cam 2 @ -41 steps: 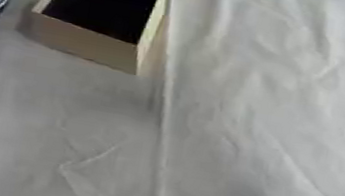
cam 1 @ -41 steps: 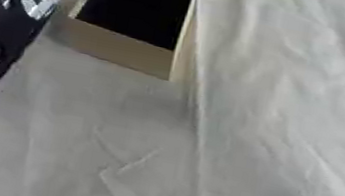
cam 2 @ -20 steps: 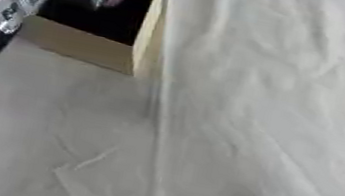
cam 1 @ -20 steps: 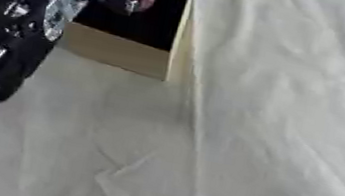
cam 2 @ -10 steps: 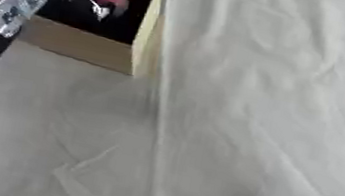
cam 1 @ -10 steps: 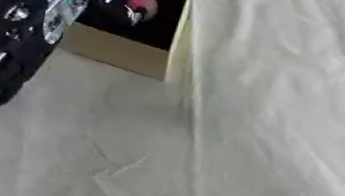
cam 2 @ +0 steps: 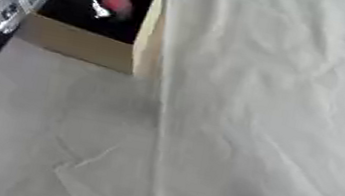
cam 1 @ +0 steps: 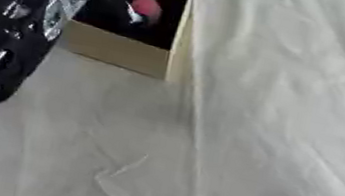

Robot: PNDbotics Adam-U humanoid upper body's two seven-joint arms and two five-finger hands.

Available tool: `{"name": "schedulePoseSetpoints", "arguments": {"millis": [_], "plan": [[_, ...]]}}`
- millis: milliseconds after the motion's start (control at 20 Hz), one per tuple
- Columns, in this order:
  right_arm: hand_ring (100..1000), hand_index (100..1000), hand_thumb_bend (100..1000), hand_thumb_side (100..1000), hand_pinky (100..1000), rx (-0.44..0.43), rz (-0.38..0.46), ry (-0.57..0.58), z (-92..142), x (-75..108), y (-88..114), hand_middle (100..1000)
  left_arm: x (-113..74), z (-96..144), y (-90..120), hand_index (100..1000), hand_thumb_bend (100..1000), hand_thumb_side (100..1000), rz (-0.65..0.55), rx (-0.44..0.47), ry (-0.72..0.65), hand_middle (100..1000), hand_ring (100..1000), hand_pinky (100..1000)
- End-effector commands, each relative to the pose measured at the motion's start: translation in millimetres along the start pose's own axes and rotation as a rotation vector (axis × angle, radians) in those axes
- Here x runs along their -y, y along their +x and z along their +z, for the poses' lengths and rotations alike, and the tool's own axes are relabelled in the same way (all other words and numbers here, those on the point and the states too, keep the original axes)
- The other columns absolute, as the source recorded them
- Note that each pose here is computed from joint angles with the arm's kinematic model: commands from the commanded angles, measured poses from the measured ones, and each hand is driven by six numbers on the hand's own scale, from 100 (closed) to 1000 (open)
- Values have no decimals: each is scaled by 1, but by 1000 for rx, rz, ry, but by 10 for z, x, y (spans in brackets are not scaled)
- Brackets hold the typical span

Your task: Pick up objects on the table and place them in the box.

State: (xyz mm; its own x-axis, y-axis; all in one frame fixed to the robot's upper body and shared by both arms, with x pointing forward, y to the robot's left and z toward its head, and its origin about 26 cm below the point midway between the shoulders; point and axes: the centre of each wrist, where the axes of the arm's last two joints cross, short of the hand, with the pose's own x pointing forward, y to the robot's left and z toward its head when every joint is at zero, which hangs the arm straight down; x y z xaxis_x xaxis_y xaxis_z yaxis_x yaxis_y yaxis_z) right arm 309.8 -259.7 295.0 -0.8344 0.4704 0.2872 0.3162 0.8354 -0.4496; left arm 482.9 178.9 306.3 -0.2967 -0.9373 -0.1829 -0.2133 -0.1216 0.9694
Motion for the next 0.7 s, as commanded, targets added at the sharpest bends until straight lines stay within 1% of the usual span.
{"name": "schedulePoseSetpoints", "arguments": {"millis": [50,100,150,250,350,450,550,700], "plan": [[775,835,100,924,884,17,15,-10,-30,72,38,677,-326,81,-72,842,404,467,3,8,111,725,754,633],[775,835,100,924,884,16,17,-10,-27,74,36,677,-387,109,-73,840,399,467,8,15,133,723,752,629],[775,835,100,924,885,14,19,-10,-24,76,34,678,-448,142,-78,828,353,459,13,21,154,707,735,608],[776,835,100,922,885,11,24,-12,-17,83,29,678,-565,216,-98,823,320,465,23,33,196,699,726,594],[776,836,100,922,885,11,28,-11,-13,86,26,679,-660,298,-124,828,309,466,33,48,236,704,730,594],[777,836,100,921,885,9,33,-11,-8,92,23,680,-740,385,-164,827,278,453,44,64,286,701,727,583],[777,836,100,920,885,9,36,-12,-4,95,20,680,-824,477,-211,833,280,418,56,85,348,702,726,574],[778,837,100,919,885,6,40,-13,4,96,16,681,-915,636,-320,836,291,411,78,114,443,703,725,569]]}}
